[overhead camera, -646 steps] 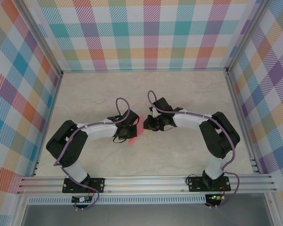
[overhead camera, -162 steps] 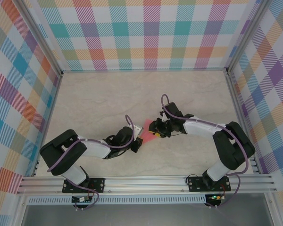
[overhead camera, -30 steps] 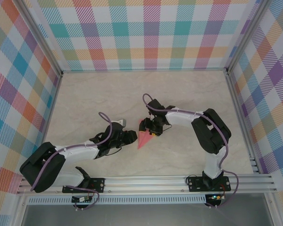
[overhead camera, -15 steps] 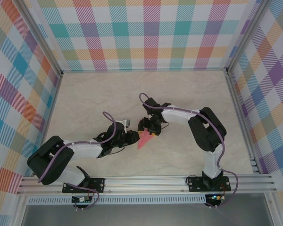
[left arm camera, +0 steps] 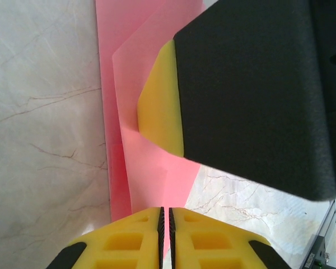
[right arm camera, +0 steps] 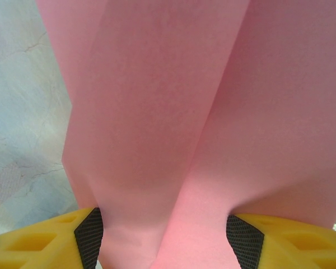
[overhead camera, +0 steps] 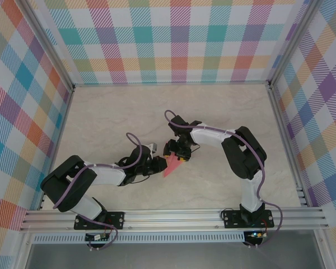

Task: Fold a paper plane with a square sheet of paper (pick it up from the middle)
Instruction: Fourth fold the wing at the center of the table.

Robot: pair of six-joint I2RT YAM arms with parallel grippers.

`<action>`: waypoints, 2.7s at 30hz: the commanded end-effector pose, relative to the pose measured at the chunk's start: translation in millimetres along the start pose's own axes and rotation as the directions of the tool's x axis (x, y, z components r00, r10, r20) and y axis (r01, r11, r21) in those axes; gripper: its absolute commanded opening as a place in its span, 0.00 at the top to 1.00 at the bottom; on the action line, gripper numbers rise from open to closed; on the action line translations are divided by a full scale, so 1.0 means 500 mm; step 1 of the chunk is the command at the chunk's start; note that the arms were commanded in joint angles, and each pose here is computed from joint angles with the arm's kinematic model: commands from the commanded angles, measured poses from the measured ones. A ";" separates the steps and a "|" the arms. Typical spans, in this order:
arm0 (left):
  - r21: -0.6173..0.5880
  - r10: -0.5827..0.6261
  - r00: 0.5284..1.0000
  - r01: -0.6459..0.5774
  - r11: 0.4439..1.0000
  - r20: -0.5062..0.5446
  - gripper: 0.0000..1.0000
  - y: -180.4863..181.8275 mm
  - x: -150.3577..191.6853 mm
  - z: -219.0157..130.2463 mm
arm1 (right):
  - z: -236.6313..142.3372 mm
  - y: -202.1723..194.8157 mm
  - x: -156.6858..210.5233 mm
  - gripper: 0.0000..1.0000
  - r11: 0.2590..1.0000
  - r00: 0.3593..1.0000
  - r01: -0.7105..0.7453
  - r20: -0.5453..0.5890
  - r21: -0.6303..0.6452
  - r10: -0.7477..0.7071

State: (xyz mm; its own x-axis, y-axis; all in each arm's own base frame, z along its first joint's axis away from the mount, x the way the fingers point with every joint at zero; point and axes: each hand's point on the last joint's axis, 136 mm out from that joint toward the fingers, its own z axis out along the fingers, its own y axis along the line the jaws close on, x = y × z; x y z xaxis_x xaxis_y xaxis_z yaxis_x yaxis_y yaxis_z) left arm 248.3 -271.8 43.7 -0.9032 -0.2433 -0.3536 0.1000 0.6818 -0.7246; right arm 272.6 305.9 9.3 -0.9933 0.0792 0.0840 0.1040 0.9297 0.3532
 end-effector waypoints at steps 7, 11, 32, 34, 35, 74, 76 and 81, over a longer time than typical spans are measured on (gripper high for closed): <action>-0.015 -0.011 1.000 0.012 1.000 0.028 0.88 -0.001 -0.027 0.016 | 0.132 -0.176 0.047 0.33 0.956 0.993 -0.054 -0.083 0.289 0.081; -0.054 -0.016 1.000 0.017 0.998 0.021 0.90 0.016 -0.023 0.019 | 0.133 -0.175 0.048 0.33 0.956 0.993 -0.055 -0.086 0.288 0.083; -0.084 -0.018 1.000 0.017 0.996 -0.008 0.92 0.032 -0.012 0.030 | 0.124 -0.170 0.053 0.47 0.962 0.993 -0.051 -0.088 0.267 0.077; -0.086 -0.019 1.000 0.019 0.996 -0.008 0.92 0.032 -0.012 0.029 | 0.127 -0.172 0.054 0.48 0.962 0.993 -0.052 -0.092 0.267 0.080; -0.087 -0.020 1.000 0.019 0.996 -0.009 0.92 0.032 -0.012 0.028 | 0.129 -0.173 0.055 0.49 0.962 0.992 -0.052 -0.096 0.268 0.080; -0.054 -0.035 0.998 0.038 0.998 0.058 0.87 0.002 -0.041 -0.004 | 0.161 -0.194 0.060 0.49 0.953 0.986 0.062 -0.165 0.297 -0.013; -0.050 -0.037 0.998 0.040 0.998 0.052 0.87 0.001 -0.040 0.001 | 0.162 -0.195 0.060 0.50 0.953 0.986 0.060 -0.164 0.298 -0.011; -0.016 -0.036 0.999 0.036 0.999 0.035 0.87 -0.011 -0.038 0.010 | 0.165 -0.199 0.060 0.48 0.950 0.987 0.049 -0.164 0.307 0.002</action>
State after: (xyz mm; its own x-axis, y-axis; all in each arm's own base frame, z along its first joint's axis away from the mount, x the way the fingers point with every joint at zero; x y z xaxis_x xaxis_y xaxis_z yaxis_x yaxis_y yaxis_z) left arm 257.0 -264.9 37.6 -0.8993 -0.2768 -0.3385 0.0345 0.7267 -0.6861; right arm 268.1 300.7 3.9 -0.9934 0.0156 0.1135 0.0518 0.9448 0.3234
